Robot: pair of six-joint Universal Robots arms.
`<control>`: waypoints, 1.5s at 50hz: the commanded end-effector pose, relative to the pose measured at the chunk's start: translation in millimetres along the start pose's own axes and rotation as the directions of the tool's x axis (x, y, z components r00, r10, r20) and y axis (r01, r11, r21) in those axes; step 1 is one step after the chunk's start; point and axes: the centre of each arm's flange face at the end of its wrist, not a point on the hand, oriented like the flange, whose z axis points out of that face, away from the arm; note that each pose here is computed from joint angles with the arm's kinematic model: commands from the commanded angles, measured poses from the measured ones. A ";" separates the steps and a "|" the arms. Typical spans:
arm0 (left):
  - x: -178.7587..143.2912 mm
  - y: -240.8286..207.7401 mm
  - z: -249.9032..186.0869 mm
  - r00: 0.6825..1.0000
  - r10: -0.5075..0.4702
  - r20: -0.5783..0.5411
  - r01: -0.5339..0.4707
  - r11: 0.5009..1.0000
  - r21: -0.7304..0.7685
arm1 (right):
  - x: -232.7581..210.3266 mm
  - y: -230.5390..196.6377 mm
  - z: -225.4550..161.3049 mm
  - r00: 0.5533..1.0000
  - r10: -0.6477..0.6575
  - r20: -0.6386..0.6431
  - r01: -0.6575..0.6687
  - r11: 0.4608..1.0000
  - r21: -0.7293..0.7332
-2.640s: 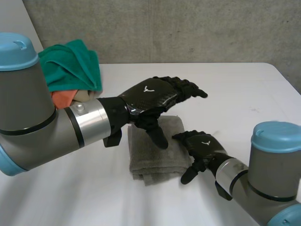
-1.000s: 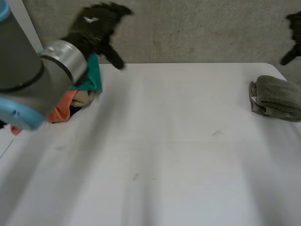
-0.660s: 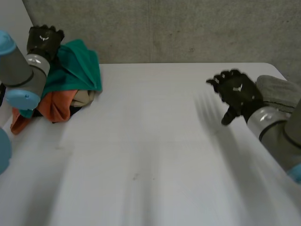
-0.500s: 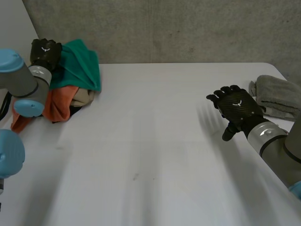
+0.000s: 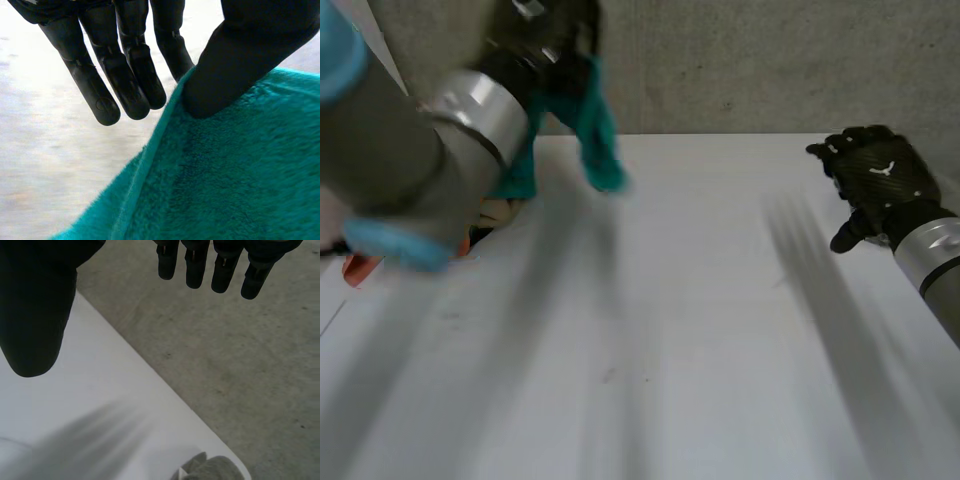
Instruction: Fold the laundry.
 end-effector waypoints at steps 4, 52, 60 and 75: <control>119.3 97.6 -104.9 0.953 -0.137 -0.269 0.020 0.918 -0.397 | 18.5 2.1 1.1 0.998 0.048 -0.050 -0.048 0.999 -0.008; -115.6 143.5 -171.7 0.977 0.208 0.047 -0.129 0.753 -0.645 | -89.8 49.1 -101.7 0.906 0.356 0.228 -0.199 0.835 -0.512; -101.1 142.0 -168.5 0.990 0.125 0.058 -0.062 0.777 -0.626 | -104.1 58.4 -85.6 0.896 0.361 0.258 -0.198 0.846 -0.496; -76.9 141.4 -169.0 0.998 0.025 0.053 0.013 0.784 -0.620 | -60.0 -88.2 -67.5 0.953 0.198 0.228 -0.200 0.980 -0.015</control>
